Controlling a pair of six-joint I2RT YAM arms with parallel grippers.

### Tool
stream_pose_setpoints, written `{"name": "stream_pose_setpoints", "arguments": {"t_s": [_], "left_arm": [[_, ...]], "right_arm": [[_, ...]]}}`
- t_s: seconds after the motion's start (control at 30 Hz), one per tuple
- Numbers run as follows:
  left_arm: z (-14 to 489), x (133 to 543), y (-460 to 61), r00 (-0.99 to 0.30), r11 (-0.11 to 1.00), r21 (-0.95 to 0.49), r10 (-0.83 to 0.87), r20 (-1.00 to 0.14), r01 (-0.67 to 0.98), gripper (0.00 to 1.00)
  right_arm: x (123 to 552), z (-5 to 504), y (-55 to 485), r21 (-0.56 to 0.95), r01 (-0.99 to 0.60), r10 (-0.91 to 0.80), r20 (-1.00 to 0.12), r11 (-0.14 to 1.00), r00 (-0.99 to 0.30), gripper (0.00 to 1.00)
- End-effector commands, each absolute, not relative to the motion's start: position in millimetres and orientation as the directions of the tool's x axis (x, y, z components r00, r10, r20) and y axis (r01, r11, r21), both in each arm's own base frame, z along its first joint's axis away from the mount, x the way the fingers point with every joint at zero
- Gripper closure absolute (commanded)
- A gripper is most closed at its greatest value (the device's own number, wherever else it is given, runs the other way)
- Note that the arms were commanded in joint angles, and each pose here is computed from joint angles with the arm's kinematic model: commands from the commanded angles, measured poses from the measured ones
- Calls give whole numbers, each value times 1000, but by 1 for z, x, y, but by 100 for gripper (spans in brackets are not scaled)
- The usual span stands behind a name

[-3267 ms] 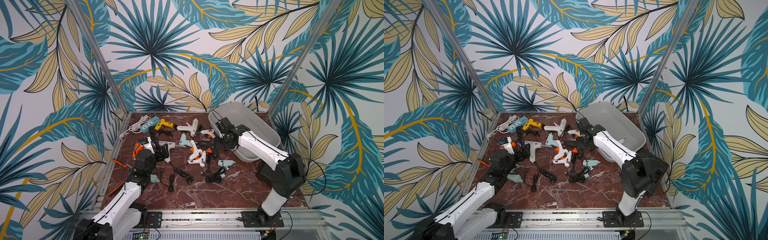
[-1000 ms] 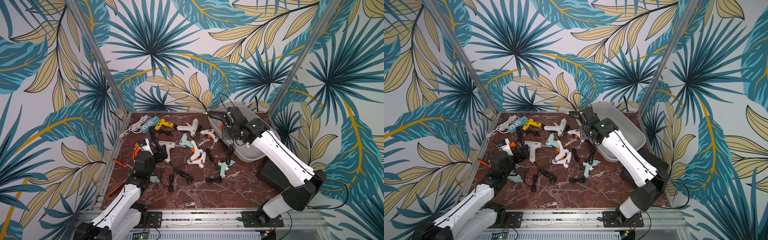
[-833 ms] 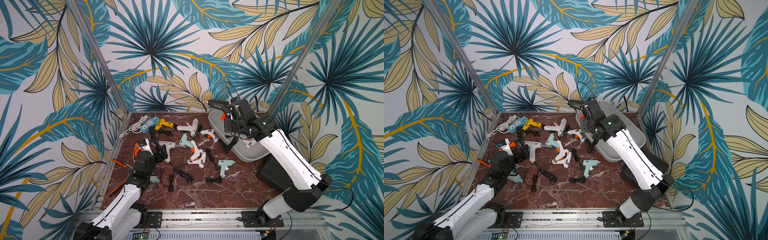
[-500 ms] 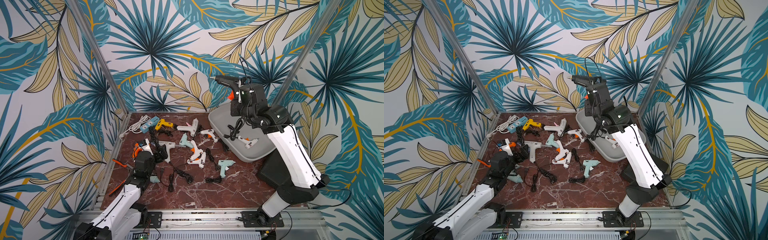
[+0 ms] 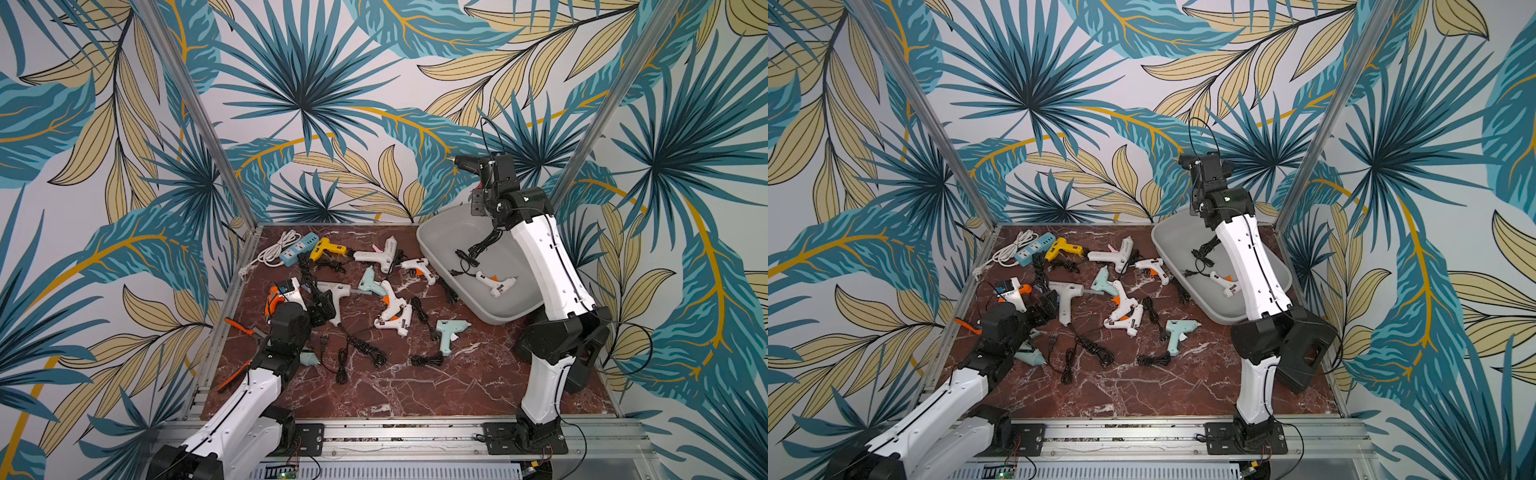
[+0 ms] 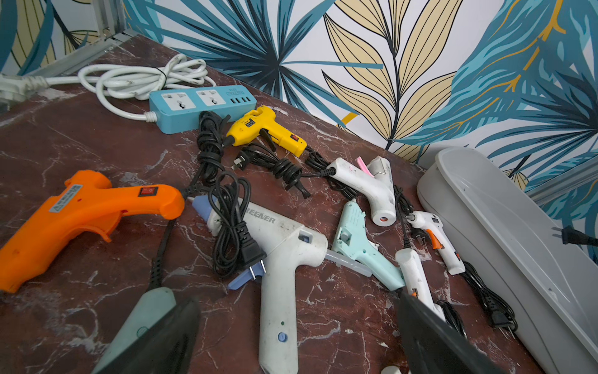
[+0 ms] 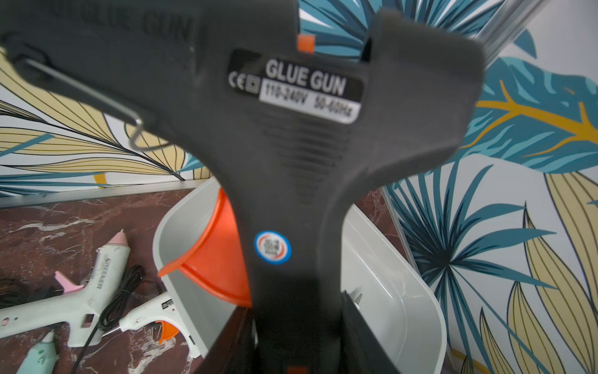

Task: Put the hot melt glue gun into the storage box
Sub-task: Place the hot melt adhesive gun in the storage box.

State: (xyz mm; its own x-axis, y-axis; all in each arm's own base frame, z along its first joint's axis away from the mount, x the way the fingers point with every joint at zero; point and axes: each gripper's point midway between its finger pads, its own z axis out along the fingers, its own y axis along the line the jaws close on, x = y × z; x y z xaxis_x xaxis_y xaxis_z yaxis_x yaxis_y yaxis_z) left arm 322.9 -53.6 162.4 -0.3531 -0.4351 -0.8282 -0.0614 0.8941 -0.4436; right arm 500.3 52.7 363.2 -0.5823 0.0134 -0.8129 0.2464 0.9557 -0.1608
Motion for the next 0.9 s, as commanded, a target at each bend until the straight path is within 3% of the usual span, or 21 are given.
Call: {"name": "stream_pose_setpoints", "arguments": {"t_s": [0.0,0.87], "left_arm": [[161,321,-51,-352,904,-422,-418,-838,-67,0],[170,318,-47,-339,909,-408,-409,-847,-78,0]], "right_arm": [[510,349,64,-86,226,65,-809,970,-584,100],[550,136,60,-52,137,97,-467,989,-879,100]]}}
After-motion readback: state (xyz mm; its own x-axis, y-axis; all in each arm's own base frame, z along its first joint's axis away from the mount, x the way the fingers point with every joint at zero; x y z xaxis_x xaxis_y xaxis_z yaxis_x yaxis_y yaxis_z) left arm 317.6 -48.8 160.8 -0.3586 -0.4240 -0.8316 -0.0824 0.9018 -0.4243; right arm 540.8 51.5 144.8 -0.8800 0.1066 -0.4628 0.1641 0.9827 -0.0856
